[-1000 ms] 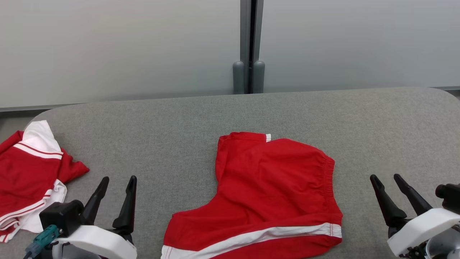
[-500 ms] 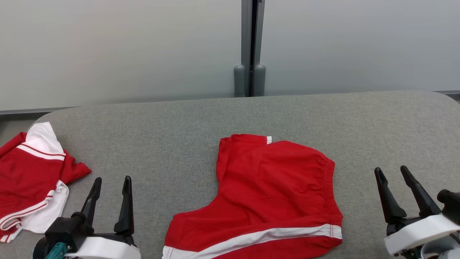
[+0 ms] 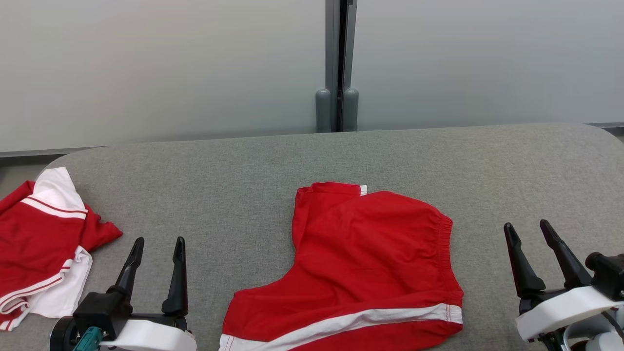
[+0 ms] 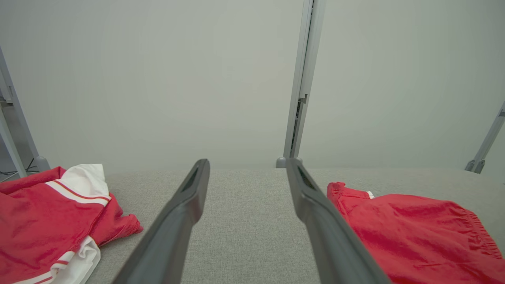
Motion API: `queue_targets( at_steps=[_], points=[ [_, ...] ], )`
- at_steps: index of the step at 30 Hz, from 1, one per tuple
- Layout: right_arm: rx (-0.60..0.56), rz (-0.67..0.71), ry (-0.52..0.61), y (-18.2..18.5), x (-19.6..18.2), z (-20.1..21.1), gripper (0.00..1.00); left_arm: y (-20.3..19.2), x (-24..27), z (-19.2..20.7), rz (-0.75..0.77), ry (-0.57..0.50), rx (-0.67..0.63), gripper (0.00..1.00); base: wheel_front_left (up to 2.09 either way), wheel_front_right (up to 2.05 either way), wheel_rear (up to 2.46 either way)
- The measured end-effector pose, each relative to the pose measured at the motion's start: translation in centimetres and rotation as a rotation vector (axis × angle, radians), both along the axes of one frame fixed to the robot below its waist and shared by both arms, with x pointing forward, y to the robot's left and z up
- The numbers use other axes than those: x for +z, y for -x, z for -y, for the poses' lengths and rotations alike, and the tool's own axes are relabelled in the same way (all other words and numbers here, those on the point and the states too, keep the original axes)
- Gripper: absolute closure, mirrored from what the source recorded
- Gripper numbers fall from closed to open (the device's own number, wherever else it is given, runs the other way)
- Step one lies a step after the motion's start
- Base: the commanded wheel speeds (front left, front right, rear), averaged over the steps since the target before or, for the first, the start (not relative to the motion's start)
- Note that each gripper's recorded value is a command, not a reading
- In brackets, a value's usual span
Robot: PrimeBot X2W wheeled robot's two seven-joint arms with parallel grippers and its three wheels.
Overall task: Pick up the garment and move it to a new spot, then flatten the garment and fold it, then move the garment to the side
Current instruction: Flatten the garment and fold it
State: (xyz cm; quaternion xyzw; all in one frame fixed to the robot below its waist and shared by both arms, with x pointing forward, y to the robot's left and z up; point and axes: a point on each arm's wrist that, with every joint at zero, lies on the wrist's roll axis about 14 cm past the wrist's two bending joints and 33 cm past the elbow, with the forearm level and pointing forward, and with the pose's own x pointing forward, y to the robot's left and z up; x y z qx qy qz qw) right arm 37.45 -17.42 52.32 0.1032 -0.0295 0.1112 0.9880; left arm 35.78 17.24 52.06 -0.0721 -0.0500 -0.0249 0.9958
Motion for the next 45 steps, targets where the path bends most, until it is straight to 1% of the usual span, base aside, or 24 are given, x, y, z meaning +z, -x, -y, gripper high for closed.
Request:
queue_targets(
  at_steps=[14,39,42,45],
  points=[
    [0.018,-0.018,0.017,-0.3,-0.2,-0.6,0.0,0.0,0.2,-0.5,0.008,-0.011,0.018,0.0,0.0,0.0,0.0],
    [0.031,-0.026,0.029,-0.1,-0.2,-0.9,0.0,-0.1,0.4,-0.4,0.006,-0.015,0.014,0.0,0.0,0.0,0.0],
    [0.044,-0.064,0.038,0.1,-0.7,-0.8,0.0,-0.1,0.1,-0.5,-0.024,-0.006,0.014,0.0,0.0,0.0,0.0],
    [0.081,-0.171,0.029,0.9,-2.5,-1.1,0.0,0.4,-1.9,0.2,-0.146,0.038,-0.026,0.0,0.0,0.0,0.0]
  ],
)
